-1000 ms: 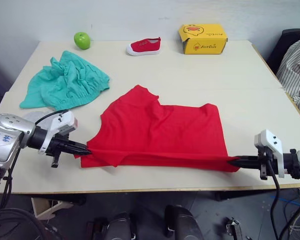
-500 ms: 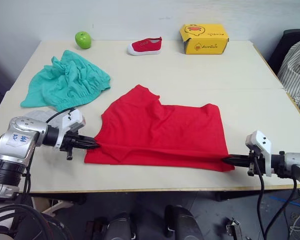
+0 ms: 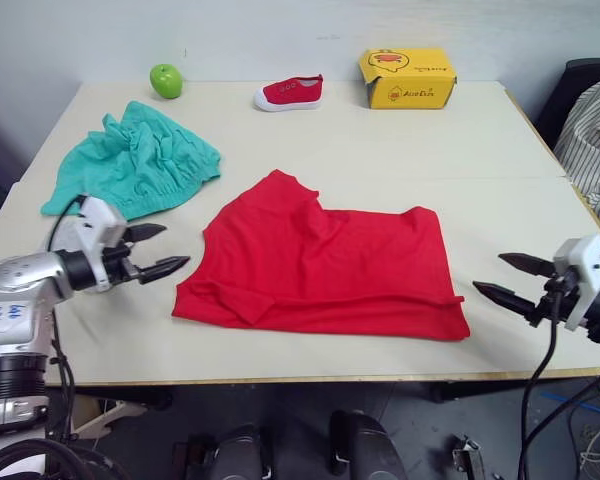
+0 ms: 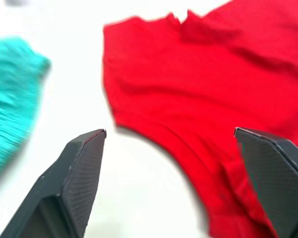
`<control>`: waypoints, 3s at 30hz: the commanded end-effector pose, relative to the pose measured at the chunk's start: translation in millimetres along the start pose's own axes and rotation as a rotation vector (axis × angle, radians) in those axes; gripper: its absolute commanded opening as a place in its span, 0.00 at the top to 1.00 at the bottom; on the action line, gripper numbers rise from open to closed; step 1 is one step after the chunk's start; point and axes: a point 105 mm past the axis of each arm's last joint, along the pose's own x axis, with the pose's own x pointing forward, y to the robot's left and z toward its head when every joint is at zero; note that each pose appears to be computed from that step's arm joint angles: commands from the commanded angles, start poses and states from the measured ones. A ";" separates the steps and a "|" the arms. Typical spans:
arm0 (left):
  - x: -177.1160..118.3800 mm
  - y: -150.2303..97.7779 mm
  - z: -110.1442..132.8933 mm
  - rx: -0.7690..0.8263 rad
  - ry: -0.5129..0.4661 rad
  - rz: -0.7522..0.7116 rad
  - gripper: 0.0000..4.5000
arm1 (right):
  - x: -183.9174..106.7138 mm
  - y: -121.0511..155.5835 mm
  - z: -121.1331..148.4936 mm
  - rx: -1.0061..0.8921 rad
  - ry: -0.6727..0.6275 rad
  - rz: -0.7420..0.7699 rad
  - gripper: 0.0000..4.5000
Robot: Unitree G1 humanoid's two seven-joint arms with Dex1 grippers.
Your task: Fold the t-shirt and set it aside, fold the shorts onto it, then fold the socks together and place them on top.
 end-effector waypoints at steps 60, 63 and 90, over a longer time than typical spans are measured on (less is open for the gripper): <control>43.6 -82.4 -65.2 0.042 0.071 0.049 0.99 | 77.0 97.5 -56.2 -0.171 -0.040 -0.125 1.00; 24.4 -70.0 -74.4 -0.002 0.109 0.150 0.99 | 46.0 72.8 -71.7 -0.175 0.024 -0.225 1.00; -16.8 -62.4 -62.1 0.440 0.261 -0.210 0.32 | 12.0 77.2 -55.8 -0.435 0.169 0.211 0.28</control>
